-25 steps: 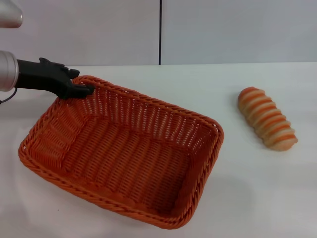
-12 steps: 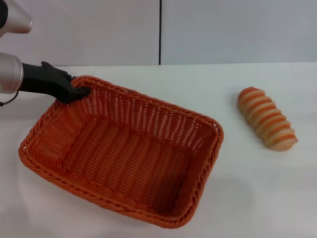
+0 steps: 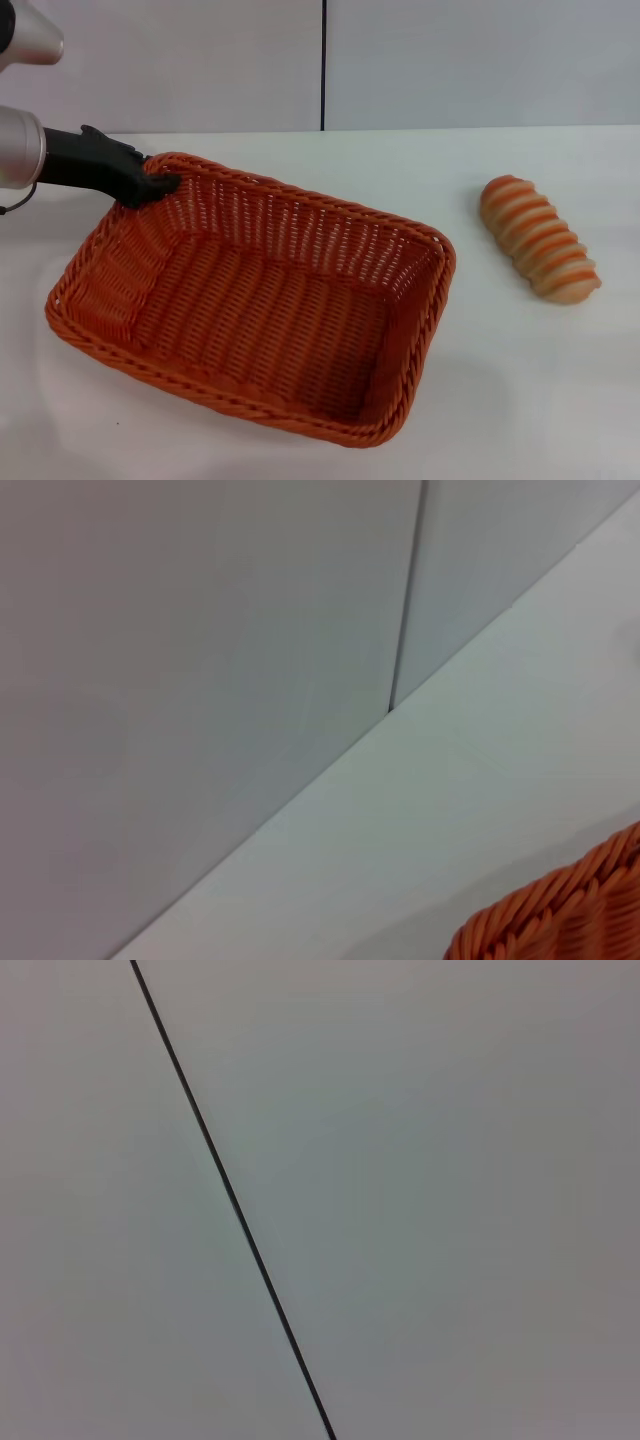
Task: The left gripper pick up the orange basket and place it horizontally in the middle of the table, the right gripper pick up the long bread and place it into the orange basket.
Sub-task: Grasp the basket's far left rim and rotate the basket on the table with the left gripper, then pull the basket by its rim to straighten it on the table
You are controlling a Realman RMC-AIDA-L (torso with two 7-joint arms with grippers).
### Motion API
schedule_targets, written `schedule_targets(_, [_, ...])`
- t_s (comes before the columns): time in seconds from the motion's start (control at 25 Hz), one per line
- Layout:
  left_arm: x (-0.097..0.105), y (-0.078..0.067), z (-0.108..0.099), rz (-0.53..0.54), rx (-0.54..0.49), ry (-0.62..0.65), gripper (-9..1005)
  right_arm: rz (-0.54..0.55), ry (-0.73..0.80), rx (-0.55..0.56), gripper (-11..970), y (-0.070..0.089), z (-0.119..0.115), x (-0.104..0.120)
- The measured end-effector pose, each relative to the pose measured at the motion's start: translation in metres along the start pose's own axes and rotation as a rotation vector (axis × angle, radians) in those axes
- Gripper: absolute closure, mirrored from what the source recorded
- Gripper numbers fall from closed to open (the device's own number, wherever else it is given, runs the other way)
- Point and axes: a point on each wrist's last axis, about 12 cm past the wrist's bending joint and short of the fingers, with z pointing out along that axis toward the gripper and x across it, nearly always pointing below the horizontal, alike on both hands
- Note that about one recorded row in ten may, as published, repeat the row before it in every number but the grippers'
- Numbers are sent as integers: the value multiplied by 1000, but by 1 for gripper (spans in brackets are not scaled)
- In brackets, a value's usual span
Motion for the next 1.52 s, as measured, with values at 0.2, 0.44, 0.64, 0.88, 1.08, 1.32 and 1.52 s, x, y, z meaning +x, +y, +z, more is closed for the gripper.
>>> schedule_targets(0.2, [-1, 1, -5, -52, 5, -4, 729, 0, 3, 12, 248, -1, 0, 0])
schedule_targets(0.44, [-4, 3, -22, -161, 24, -28, 749, -2, 2, 15, 252, -3, 0, -1])
schedule_targets(0.64, [0, 14, -40, -332, 28, -77, 771, -7, -1, 11, 256, -3, 3, -3])
schedule_targets(0.88, [0, 14, -48, -440, 41, -81, 790, -13, -6, 3, 261, -3, 7, -6])
schedule_targets(1.08, [-1, 7, -50, -485, 99, -70, 798, -22, -8, 2, 264, -4, 9, -8])
schedule_targets(1.32, [-2, -1, -48, -544, 173, -57, 800, -38, -18, 15, 269, -10, 7, -15])
schedule_targets(1.52, [3, 0, -50, -615, 173, -55, 799, -39, -17, 10, 272, -9, 9, -15])
